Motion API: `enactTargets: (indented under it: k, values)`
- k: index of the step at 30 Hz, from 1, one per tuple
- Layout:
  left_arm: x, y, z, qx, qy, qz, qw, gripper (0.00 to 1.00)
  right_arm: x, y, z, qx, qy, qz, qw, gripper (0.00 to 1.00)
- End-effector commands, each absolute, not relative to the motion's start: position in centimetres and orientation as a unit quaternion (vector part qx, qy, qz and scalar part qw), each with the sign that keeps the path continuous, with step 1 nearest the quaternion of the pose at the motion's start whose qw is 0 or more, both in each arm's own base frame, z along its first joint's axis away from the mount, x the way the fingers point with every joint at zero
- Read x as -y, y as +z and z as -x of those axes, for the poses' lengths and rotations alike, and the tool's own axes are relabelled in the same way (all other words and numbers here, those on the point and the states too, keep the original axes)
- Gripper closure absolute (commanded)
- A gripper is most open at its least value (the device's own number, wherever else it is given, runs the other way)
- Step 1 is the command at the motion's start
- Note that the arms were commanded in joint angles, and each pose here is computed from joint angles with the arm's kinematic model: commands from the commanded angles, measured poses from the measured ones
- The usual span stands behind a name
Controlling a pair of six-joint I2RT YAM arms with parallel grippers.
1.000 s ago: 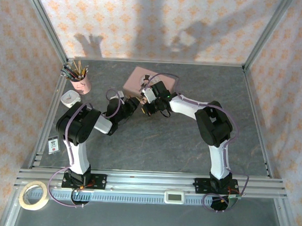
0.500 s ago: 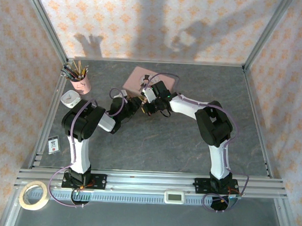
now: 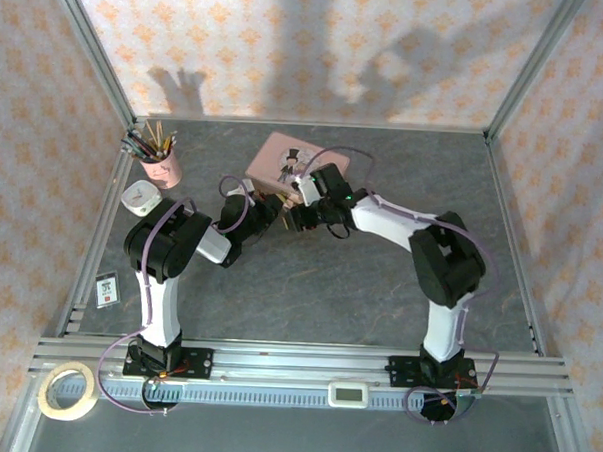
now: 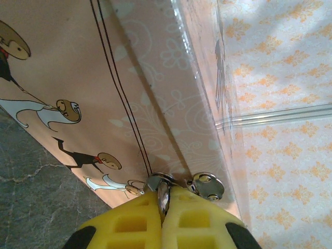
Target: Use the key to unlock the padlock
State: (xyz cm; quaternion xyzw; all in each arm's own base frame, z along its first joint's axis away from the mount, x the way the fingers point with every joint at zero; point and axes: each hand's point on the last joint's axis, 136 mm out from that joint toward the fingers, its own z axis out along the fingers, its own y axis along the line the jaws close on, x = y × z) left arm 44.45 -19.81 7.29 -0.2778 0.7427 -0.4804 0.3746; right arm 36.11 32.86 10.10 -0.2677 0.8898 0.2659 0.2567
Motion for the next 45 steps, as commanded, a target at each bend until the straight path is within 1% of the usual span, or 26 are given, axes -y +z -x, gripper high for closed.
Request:
enactTargets:
  k: [1,3,6,8,10,15,19,28,36,45]
  values:
    - [19.5,7.5,-44.4,-0.734,-0.479,0.285,0.388,1.0,-30.7,14.0,-37.6,-0.9,0.25,0.164,0.319,0.3]
    - [19.4,7.6,-44.4,-0.731,-0.479,0.289,0.391,1.0,-28.6,14.7,-39.1,-0.908,0.229,0.088,0.34,0.27]
    - [19.1,7.8,-44.4,-0.724,-0.478,0.299,0.396,1.0,-25.4,14.9,-41.7,-0.902,0.232,-0.026,0.362,0.25]
    - [18.8,8.0,-44.3,-0.719,-0.478,0.308,0.4,1.0,-23.8,14.3,-43.4,-0.896,0.238,-0.091,0.363,0.24]
    - [18.5,8.0,-44.2,-0.713,-0.476,0.318,0.404,1.0,-23.1,13.9,-44.6,-0.89,0.241,-0.122,0.368,0.24]
    - [18.0,8.4,-44.1,-0.699,-0.478,0.333,0.414,1.0,-23.5,12.6,-46.5,-0.875,0.251,-0.157,0.383,0.23]
    - [17.9,8.3,-44.1,-0.697,-0.477,0.337,0.417,1.0,-23.5,11.0,-46.8,-0.872,0.256,-0.182,0.376,0.23]
    - [16.8,8.2,-43.9,-0.687,-0.466,0.358,0.428,1.0,-21.2,6.8,-45.7,-0.873,0.221,-0.24,0.363,0.26]
    - [14.6,8.2,-43.8,-0.65,-0.461,0.403,0.45,1.0,-19.5,5.4,-44.9,-0.869,0.212,-0.271,0.357,0.31]
    - [12.8,8.5,-44.0,-0.613,-0.458,0.445,0.466,1.0,-19.3,5.1,-44.7,-0.867,0.212,-0.279,0.354,0.34]
